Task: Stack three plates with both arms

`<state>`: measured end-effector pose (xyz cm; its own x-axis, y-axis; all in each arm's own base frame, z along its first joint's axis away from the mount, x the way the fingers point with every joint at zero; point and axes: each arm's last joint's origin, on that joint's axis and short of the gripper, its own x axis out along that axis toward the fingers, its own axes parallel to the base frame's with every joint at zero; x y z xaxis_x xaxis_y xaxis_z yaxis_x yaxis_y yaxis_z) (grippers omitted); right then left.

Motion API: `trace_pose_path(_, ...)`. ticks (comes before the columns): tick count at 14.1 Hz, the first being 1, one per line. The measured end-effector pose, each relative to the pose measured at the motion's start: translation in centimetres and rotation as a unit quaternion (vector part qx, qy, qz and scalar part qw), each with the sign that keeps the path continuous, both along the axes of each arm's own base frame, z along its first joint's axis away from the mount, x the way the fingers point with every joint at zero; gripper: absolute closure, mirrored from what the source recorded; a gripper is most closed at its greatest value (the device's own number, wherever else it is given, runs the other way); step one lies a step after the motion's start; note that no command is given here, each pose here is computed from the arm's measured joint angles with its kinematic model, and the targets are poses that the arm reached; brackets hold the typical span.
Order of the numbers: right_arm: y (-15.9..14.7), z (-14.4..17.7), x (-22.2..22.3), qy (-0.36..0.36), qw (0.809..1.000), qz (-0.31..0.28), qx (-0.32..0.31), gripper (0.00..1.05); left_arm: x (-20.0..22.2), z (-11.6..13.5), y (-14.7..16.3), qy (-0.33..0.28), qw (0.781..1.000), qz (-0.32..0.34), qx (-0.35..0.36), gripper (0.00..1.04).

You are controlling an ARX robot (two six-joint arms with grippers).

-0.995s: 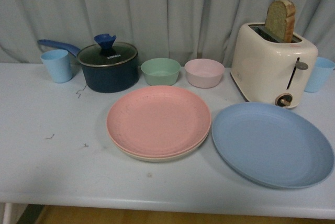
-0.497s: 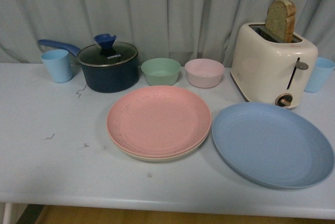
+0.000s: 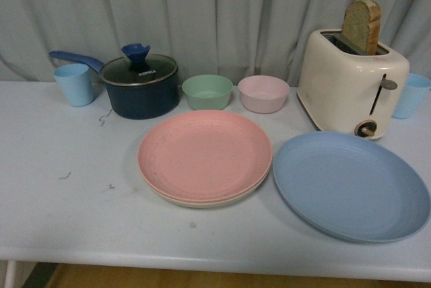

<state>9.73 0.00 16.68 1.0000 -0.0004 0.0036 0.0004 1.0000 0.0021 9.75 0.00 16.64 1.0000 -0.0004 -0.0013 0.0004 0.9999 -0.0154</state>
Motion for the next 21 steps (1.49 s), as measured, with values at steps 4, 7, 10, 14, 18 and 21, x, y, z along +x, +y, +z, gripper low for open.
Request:
trace_pose_path(4,-1.9,0.9,2.4,-0.003,0.993,0.075,0.087,0.06,0.0,0.0,0.0,-0.001,1.0,0.0,0.0,0.49)
trace_pose_path(7,-5.2,3.6,9.4,-0.029,0.992,0.0,0.124,0.06,0.0,0.0,0.0,-0.001,1.0,0.0,0.0,0.1)
trace_pose_path(10,-6.7,0.3,16.7,0.095,0.977,-0.054,0.18,0.06,0.0,0.0,0.0,-0.001,1.0,0.0,0.001,0.07)
trace_pose_path(14,-6.8,-7.9,23.6,0.276,0.936,-0.098,0.196,0.06,0.0,0.0,0.0,-0.001,1.0,0.0,0.001,0.07)
trace_pose_path(18,-4.6,-12.5,25.7,0.367,0.907,-0.085,0.186,0.06,0.0,0.0,0.0,-0.001,1.0,0.0,0.001,0.07)
trace_pose_path(21,-3.3,-12.5,26.3,0.374,0.907,-0.069,0.179,0.06,0.0,0.0,0.0,-0.001,1.0,0.0,0.001,0.07)
